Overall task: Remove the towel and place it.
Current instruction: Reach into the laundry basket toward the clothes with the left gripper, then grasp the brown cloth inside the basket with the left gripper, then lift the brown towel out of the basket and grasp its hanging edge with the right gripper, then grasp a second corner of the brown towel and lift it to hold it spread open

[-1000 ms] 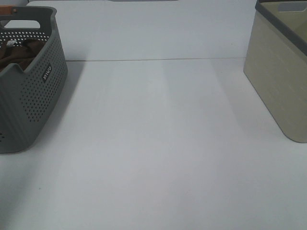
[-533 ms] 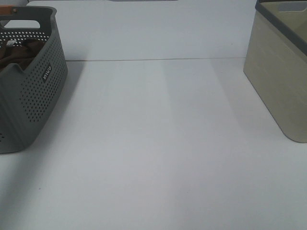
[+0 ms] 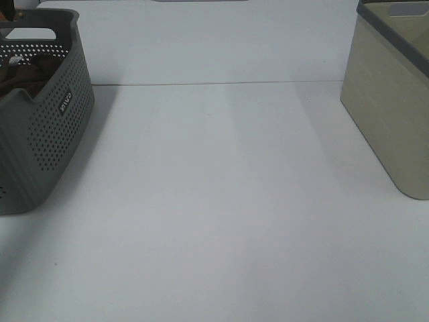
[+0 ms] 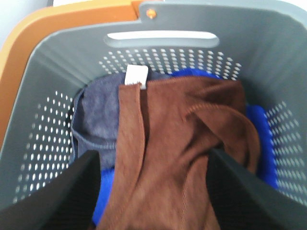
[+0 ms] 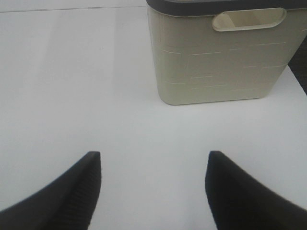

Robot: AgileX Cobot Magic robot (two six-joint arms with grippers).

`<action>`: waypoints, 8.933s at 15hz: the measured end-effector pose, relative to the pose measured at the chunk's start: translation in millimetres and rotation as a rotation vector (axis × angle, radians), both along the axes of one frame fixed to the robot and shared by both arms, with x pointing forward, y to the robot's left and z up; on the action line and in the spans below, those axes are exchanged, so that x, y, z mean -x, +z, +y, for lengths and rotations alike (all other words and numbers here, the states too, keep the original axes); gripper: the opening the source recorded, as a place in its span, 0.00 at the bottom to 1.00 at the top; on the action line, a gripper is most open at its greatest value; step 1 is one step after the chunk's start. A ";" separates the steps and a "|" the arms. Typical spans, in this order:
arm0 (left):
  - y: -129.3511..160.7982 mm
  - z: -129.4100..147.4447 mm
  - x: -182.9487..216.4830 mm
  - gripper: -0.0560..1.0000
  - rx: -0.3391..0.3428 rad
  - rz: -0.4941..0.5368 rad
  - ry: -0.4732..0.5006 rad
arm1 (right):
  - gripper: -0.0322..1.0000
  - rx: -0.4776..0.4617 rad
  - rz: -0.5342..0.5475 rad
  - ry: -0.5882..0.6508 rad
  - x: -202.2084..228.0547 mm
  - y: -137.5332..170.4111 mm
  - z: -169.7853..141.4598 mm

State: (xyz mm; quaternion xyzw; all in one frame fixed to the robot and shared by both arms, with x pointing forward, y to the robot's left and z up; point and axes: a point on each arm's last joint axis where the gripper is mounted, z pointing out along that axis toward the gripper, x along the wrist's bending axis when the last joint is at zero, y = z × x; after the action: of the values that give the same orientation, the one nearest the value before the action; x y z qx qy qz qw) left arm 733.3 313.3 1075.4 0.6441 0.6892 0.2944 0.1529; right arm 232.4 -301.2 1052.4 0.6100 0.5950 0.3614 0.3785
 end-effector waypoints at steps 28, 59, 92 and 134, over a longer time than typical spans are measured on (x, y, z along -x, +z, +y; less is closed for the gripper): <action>-124.2 46.5 -67.3 0.50 0.025 -0.094 0.033 | 0.62 0.000 0.000 0.000 0.0 0.0 0.0; -74.1 49.4 -50.2 0.05 -0.071 -0.044 -0.003 | 0.62 0.000 0.000 0.000 0.0 0.0 0.0; 208.5 -295.4 231.1 0.05 0.132 -0.511 -1.159 | 0.57 -0.288 0.361 0.468 -115.2 -3.9 46.6; 202.0 -325.9 212.2 0.05 0.345 -0.662 -1.123 | 0.68 -0.259 0.199 0.662 -297.6 -49.9 156.7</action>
State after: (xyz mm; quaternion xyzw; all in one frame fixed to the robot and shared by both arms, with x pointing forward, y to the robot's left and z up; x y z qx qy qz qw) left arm 521.2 -12.6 1277.3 0.7468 0.2039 0.2377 0.5866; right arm 530.0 -144.5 1002.6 0.4593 0.7433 0.4758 0.1007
